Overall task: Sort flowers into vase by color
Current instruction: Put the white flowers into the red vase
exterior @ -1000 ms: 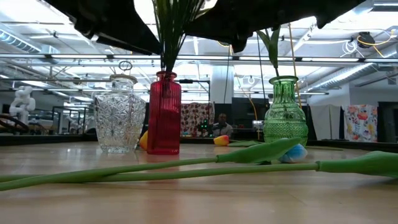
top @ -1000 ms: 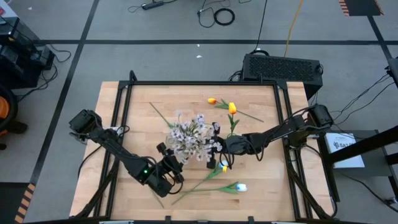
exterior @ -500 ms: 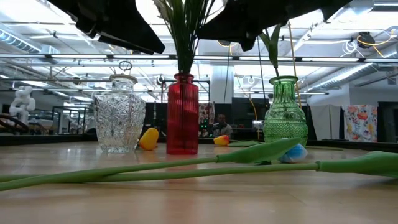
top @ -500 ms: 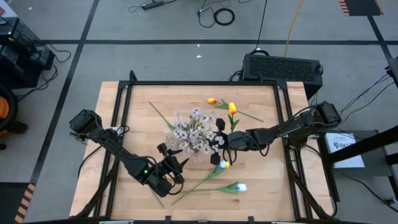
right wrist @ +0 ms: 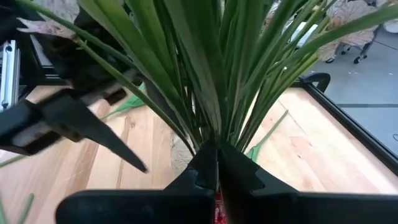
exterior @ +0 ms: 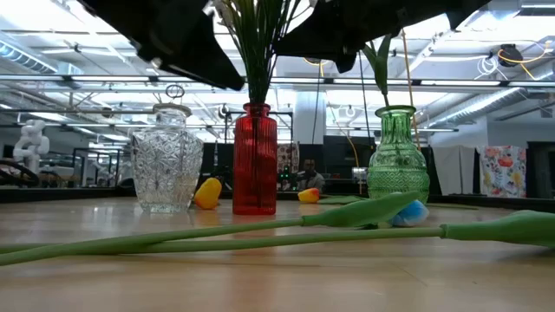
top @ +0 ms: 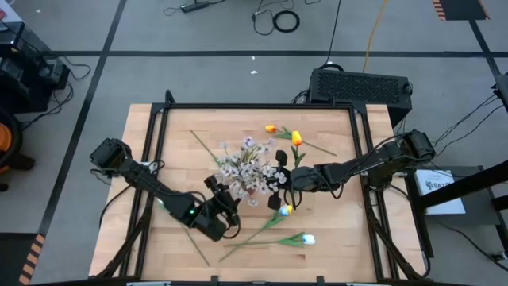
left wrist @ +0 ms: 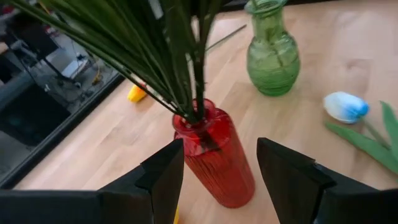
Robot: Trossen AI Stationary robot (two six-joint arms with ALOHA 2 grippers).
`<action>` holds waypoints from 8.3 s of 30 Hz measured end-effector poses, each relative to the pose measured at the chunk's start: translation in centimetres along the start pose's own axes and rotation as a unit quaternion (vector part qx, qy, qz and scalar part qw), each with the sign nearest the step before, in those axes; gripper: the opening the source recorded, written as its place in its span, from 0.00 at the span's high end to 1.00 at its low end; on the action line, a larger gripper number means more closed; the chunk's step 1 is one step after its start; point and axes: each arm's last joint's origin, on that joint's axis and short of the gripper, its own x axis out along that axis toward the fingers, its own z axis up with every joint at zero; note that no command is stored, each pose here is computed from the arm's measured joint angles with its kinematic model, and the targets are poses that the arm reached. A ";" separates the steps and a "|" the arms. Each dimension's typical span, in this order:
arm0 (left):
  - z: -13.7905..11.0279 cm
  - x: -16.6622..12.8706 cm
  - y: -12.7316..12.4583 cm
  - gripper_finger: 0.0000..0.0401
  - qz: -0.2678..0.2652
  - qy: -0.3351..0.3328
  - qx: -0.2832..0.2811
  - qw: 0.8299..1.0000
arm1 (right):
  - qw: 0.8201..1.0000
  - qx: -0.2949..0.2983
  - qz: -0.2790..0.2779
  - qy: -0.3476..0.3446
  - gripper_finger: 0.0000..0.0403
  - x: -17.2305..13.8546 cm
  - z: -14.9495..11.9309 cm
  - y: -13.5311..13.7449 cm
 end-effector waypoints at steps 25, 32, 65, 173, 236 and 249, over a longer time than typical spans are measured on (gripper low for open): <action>0.6 3.4 1.8 0.48 -0.047 0.070 -0.013 0.996 | 1.000 0.007 0.024 0.014 1.00 0.0 -0.2 0.1; -0.2 3.9 1.6 0.48 -0.041 0.072 -0.011 0.996 | 1.000 0.002 0.023 0.021 1.00 0.0 -0.4 0.1; -0.9 4.8 1.9 0.48 -0.048 0.046 -0.021 0.998 | 0.998 0.019 0.007 0.064 1.00 0.1 -1.2 -0.6; 2.3 -3.6 1.8 0.48 -0.031 -0.092 -0.018 0.995 | 0.995 0.024 0.023 0.094 0.56 -9.6 -11.1 12.2; -0.8 4.0 1.4 0.48 -0.020 0.017 -0.020 0.999 | 0.996 -0.014 -0.065 -0.052 0.66 -0.9 -4.6 1.6; -1.0 4.0 1.5 0.48 -0.018 0.024 0.008 1.000 | 0.998 -0.021 -0.050 -0.034 0.66 -1.2 -5.1 2.4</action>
